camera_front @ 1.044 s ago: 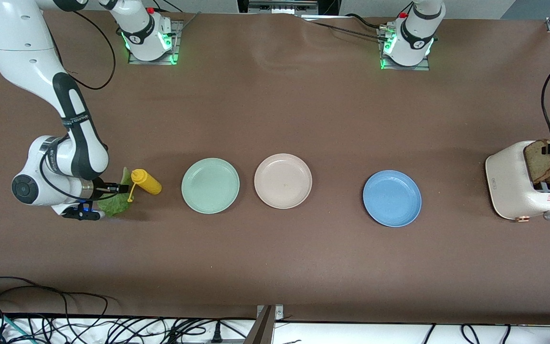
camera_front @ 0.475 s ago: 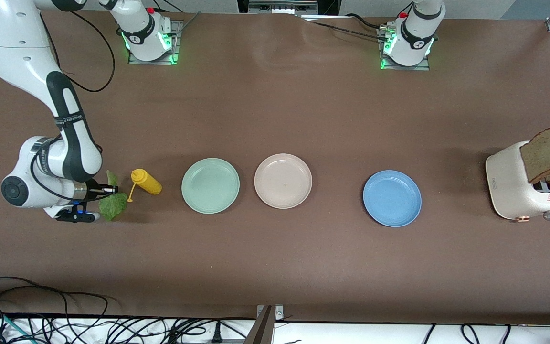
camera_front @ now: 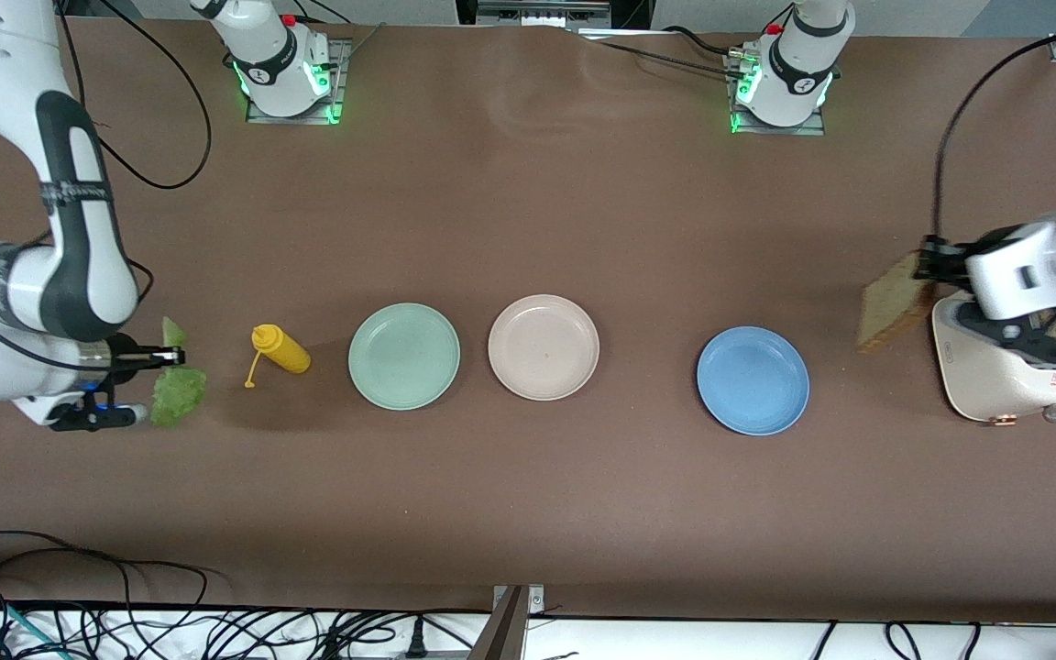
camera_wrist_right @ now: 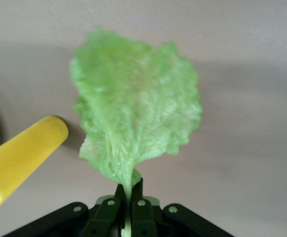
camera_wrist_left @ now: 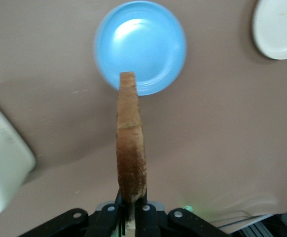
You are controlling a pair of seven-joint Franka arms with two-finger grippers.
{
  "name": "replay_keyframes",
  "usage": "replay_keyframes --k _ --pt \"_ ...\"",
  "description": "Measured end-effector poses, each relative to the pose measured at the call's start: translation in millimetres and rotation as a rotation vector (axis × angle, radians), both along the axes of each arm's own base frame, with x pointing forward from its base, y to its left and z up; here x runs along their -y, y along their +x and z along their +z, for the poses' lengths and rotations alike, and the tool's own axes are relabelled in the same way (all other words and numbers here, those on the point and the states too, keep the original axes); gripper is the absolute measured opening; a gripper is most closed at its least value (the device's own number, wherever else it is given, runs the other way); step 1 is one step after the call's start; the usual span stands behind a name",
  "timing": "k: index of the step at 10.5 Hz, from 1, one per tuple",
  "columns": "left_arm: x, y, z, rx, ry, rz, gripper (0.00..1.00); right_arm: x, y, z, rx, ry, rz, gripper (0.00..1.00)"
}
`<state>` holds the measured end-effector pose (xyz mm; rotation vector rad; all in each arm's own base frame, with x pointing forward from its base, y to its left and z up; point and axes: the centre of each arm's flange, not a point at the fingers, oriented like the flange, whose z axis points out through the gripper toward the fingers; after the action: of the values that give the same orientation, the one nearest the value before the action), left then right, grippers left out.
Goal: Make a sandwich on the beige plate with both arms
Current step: 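Grasp the lettuce with the right gripper while the left gripper lifts bread, then place the bread slice on the beige plate with the left gripper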
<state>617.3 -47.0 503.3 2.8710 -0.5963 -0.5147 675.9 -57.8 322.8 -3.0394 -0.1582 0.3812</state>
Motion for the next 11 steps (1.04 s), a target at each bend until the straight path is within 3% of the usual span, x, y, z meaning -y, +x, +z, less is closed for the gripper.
replay_keyframes --k 2,4,7,11 --pt "87.8 -1.2 -36.2 -0.083 -0.153 -0.074 0.09 7.1 -6.3 32.7 0.010 0.004 0.013 0.06" --pt "165.0 3.5 -85.1 -0.117 -0.296 -0.090 0.09 2.4 -9.5 53.0 0.018 0.009 0.022 0.06" --pt "223.7 23.3 -170.3 -0.146 -0.534 0.045 0.09 -27.0 -14.0 94.3 0.058 0.011 0.047 0.06" --pt "254.4 34.7 -262.4 -0.155 -0.686 0.220 0.09 -94.4 -22.3 129.5 0.084 -0.015 -0.013 0.06"
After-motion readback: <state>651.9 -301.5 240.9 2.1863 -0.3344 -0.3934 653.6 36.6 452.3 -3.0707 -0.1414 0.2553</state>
